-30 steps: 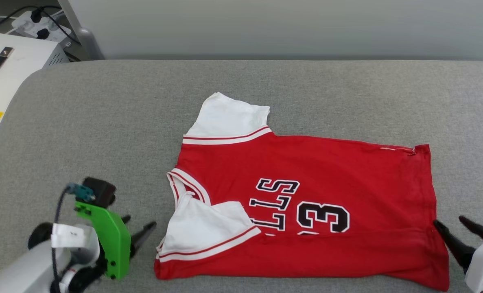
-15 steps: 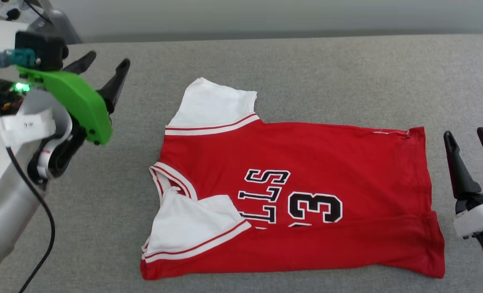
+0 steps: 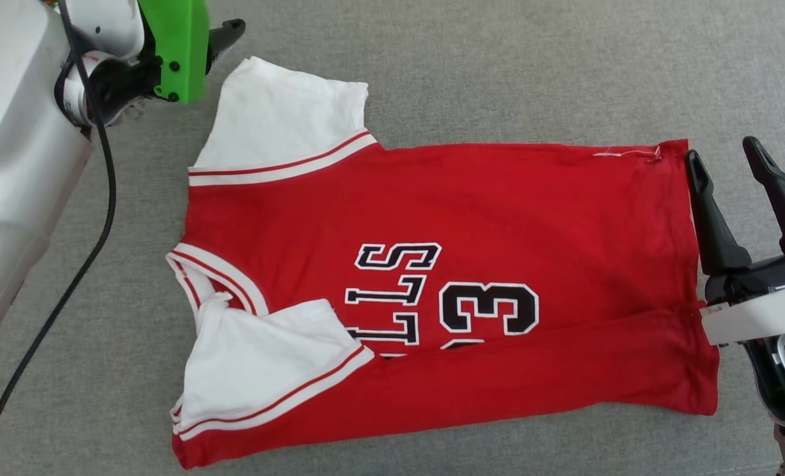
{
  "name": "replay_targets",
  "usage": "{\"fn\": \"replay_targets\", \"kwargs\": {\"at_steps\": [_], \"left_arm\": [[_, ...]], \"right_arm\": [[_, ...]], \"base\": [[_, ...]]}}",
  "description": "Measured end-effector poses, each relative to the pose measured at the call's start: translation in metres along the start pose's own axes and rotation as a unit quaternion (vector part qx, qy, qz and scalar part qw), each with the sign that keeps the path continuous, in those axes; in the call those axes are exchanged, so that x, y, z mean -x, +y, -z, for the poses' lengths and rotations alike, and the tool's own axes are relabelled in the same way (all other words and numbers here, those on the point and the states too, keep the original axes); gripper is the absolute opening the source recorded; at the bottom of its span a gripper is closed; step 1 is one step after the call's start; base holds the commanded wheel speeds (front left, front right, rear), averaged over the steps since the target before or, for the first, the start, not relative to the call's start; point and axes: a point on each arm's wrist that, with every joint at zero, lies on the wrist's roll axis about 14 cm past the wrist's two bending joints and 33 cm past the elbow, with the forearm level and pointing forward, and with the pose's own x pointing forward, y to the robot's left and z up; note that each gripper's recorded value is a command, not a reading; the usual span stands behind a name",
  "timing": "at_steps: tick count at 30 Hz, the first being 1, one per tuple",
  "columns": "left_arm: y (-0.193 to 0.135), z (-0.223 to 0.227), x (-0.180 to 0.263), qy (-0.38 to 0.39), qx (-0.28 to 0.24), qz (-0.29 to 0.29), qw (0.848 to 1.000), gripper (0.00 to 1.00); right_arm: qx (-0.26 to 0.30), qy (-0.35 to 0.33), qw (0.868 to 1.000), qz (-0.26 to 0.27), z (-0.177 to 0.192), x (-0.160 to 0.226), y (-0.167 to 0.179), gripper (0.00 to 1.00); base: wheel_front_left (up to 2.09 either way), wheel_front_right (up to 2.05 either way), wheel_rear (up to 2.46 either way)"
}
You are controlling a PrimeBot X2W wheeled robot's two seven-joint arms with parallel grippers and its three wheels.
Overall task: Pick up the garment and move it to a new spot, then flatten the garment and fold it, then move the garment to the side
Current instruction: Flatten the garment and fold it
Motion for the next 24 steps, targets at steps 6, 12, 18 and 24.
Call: {"fn": "replay_targets", "kwargs": {"at_steps": [6,12,18,24], "left_arm": [[0.004,0.039,-0.045,0.113,0.0,0.011,0.994,1.0],[0.009,0.083,-0.08,0.186,-0.001,0.01,0.982,1.0],[0.007,0.083,-0.09,0.191,-0.006,0.02,0.981,0.0],[-0.007,0.071,-0.081,0.139,-0.026,0.032,0.989,0.0]], "right_arm": [[0.007,0.018,1.0,0.011,0.017,-0.008,-0.011,1.0],[0.01,0.04,0.999,0.028,0.035,-0.007,-0.025,1.0],[0.012,0.051,0.997,0.048,0.041,-0.001,-0.041,1.0],[0.051,0.029,0.997,0.046,0.013,-0.009,-0.057,1.0]], "base": [[0.0,0.0,0.0],[0.0,0.0,0.0],[0.0,0.0,0.0],[0.0,0.0,0.0]]}}
